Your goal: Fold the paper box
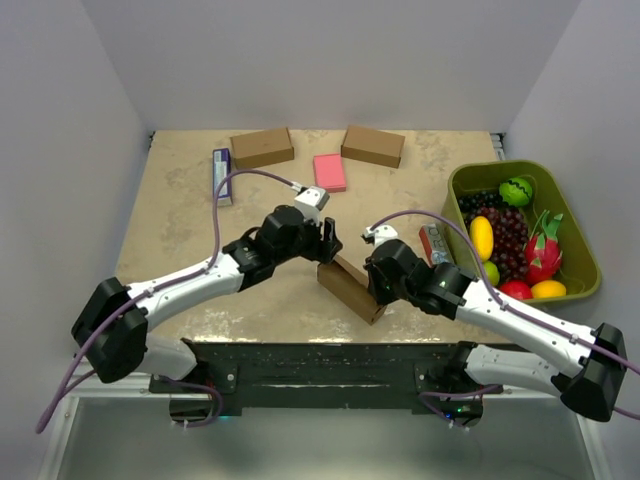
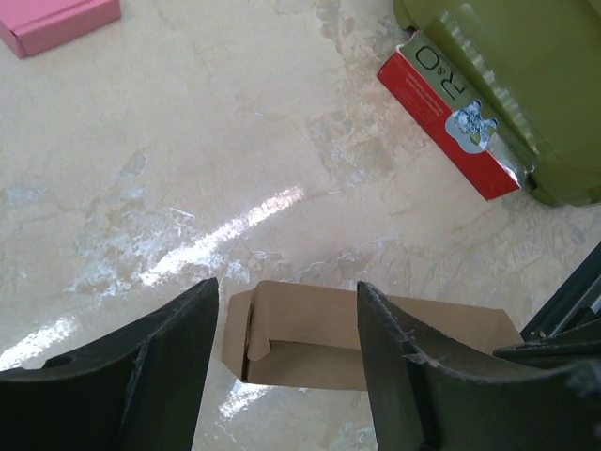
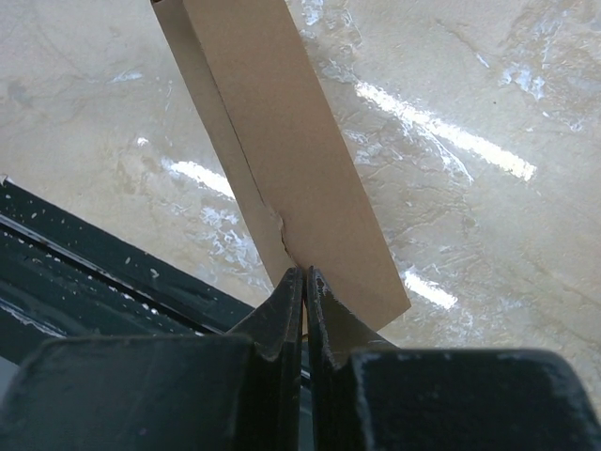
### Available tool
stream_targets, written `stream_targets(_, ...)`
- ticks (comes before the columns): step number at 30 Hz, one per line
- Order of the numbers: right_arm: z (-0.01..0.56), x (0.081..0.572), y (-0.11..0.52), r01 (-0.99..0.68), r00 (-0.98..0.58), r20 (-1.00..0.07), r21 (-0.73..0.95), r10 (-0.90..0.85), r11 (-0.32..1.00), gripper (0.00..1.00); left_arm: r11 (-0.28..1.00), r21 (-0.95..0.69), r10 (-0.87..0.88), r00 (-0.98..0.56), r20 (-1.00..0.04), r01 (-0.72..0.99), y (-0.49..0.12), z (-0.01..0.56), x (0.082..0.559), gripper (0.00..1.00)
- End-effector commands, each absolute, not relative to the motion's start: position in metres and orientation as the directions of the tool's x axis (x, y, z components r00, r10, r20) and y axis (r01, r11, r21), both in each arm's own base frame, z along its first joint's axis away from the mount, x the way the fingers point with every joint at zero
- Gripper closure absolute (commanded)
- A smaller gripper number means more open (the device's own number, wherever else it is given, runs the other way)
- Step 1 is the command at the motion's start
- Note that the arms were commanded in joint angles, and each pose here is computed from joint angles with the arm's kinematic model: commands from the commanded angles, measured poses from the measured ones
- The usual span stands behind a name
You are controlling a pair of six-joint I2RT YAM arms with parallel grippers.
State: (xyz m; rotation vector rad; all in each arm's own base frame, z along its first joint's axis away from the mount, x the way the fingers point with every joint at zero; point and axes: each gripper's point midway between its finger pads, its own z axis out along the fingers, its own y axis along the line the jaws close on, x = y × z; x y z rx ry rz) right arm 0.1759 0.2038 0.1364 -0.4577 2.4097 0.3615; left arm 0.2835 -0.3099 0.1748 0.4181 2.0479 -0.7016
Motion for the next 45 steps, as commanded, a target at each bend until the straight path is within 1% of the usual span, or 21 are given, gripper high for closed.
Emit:
stream_targets(1, 0.124, 0.169, 0.202, -0.413, -0.749, -0.612, 0.132, -0.253, 0.901, 0.96, 0.744, -0.339, 0.029, -0.535, -0.844, 0.575, -0.318, 0.163, 0.285, 0.36)
stream_targets(2, 0.124, 0.169, 0.203, -0.413, -0.749, -0.612, 0.133, -0.253, 0.901, 0.96, 0.746, -0.339, 0.032, -0.539, -0.841, 0.573, -0.318, 0.159, 0.285, 0.36)
stream_targets(3, 0.123, 0.169, 0.202, -0.412, -0.751, -0.609, 0.13, -0.255, 0.902, 0.96, 0.756, -0.337, 0.046, -0.56, -0.827, 0.561, -0.312, 0.142, 0.282, 0.36)
stream_targets(12, 0.117, 0.166, 0.206, -0.424, -0.757, -0.593, 0.13, -0.273, 0.896, 0.96, 0.791, -0.316, 0.081, -0.601, -0.795, 0.524, -0.296, 0.101, 0.274, 0.39)
stream_targets(18, 0.109, 0.162, 0.208, -0.431, -0.771, -0.569, 0.133, -0.287, 0.893, 0.95, 0.801, -0.308, 0.103, -0.626, -0.773, 0.513, -0.288, 0.082, 0.266, 0.44)
stream_targets(20, 0.106, 0.161, 0.21, -0.432, -0.775, -0.563, 0.138, -0.288, 0.891, 0.94, 0.801, -0.307, 0.108, -0.629, -0.77, 0.514, -0.286, 0.079, 0.263, 0.48)
stream_targets(24, 0.102, 0.157, 0.212, -0.431, -0.782, -0.556, 0.16, -0.28, 0.888, 0.89, 0.807, -0.304, 0.118, -0.644, -0.756, 0.506, -0.28, 0.066, 0.257, 0.51)
stream_targets(25, 0.099, 0.156, 0.212, -0.431, -0.785, -0.553, 0.164, -0.279, 0.887, 0.89, 0.807, -0.306, 0.116, -0.644, -0.756, 0.505, -0.279, 0.065, 0.256, 0.54)
stream_targets(30, 0.091, 0.151, 0.21, -0.413, -0.803, -0.533, 0.176, -0.266, 0.893, 0.82, 0.812, -0.312, 0.116, -0.661, -0.741, 0.493, -0.273, 0.051, 0.248, 0.6)
stream_targets(33, 0.087, 0.149, 0.21, -0.41, -0.811, -0.518, 0.175, -0.271, 0.895, 0.79, 0.816, -0.315, 0.116, -0.672, -0.732, 0.485, -0.269, 0.044, 0.244, 0.61)
stream_targets(36, 0.084, 0.149, 0.209, -0.402, -0.817, -0.51, 0.172, -0.268, 0.899, 0.72, 0.814, -0.325, 0.107, -0.673, -0.732, 0.482, -0.266, 0.041, 0.241, 0.64)
stream_targets(40, 0.083, 0.148, 0.207, -0.396, -0.819, -0.51, 0.169, -0.264, 0.903, 0.66, 0.809, -0.33, 0.098, -0.666, -0.739, 0.485, -0.267, 0.044, 0.241, 0.63)
stream_targets(42, 0.084, 0.149, 0.205, -0.386, -0.822, -0.508, 0.164, -0.258, 0.908, 0.63, 0.808, -0.33, 0.09, -0.657, -0.749, 0.488, -0.268, 0.052, 0.243, 0.56)
stream_targets(44, 0.084, 0.15, 0.205, -0.384, -0.82, -0.512, 0.163, -0.255, 0.909, 0.62, 0.798, -0.337, 0.069, -0.631, -0.773, 0.5, -0.272, 0.071, 0.247, 0.53)
stream_targets(45, 0.084, 0.149, 0.205, -0.382, -0.822, -0.51, 0.162, -0.255, 0.91, 0.62, 0.796, -0.338, 0.064, -0.625, -0.778, 0.502, -0.272, 0.077, 0.248, 0.5)
